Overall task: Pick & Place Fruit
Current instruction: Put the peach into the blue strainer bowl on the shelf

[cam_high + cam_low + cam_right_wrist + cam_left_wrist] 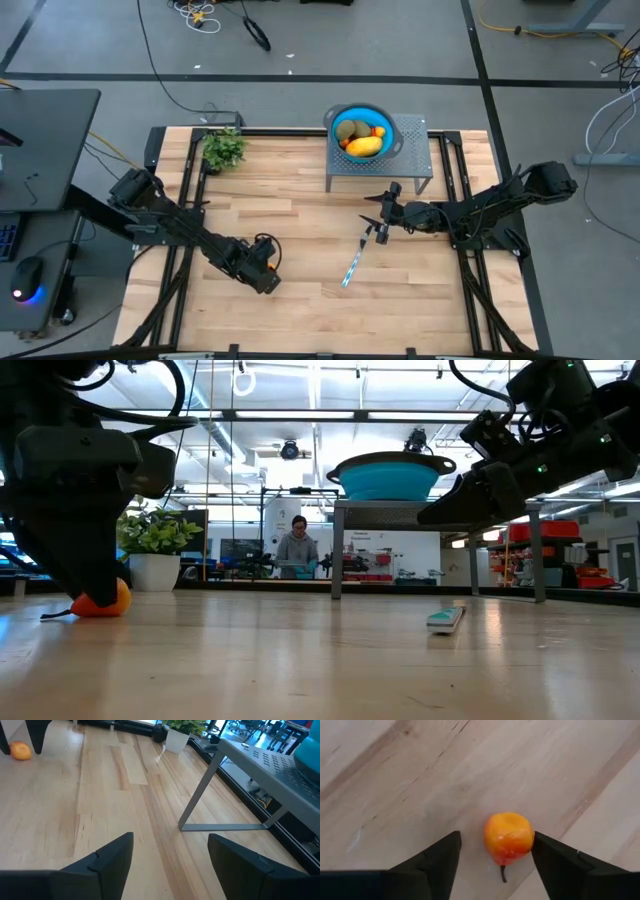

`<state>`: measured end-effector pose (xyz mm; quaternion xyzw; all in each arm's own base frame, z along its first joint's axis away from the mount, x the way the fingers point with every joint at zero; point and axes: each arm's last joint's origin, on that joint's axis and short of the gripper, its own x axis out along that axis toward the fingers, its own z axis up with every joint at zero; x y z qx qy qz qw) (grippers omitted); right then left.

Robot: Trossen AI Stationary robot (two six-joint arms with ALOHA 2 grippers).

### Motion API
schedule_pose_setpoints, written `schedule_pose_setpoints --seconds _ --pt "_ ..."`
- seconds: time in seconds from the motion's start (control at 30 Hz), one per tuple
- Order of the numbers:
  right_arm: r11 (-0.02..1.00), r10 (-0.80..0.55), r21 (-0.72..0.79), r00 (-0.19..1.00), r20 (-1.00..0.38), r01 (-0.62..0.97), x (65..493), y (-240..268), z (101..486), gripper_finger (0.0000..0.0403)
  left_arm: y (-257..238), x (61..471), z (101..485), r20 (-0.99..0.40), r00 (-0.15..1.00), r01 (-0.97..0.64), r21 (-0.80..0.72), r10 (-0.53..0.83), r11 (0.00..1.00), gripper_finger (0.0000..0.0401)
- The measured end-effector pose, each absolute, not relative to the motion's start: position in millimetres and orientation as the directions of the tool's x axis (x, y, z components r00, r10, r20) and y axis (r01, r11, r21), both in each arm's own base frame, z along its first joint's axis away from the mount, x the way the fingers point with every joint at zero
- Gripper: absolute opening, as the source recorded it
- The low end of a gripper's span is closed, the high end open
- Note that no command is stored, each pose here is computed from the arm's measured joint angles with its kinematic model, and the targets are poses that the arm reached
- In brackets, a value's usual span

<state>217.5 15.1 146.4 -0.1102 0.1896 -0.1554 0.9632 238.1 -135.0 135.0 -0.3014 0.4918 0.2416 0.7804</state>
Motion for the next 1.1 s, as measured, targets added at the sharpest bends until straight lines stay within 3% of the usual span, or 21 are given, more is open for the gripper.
schedule_pose_setpoints --seconds 0.47,0.77,1.1 --pt "0.927 -0.342 -0.271 0.88 -0.331 0.258 217.5 15.0 146.4 0.0268 -126.4 236.4 133.4 -0.926 0.354 -0.691 -0.165 0.129 0.704 0.0127" --pt "0.928 -0.341 -0.267 0.883 -0.323 0.26 217.8 15.1 147.3 0.0268 -119.6 240.5 134.9 -0.906 0.371 -0.695 -0.126 0.203 0.708 0.0151" --pt "0.928 -0.339 -0.266 0.885 -0.32 0.26 217.9 15.2 147.5 0.0268 -99.1 293.5 189.3 -0.736 0.55 -0.604 -0.024 0.395 0.796 0.0129"
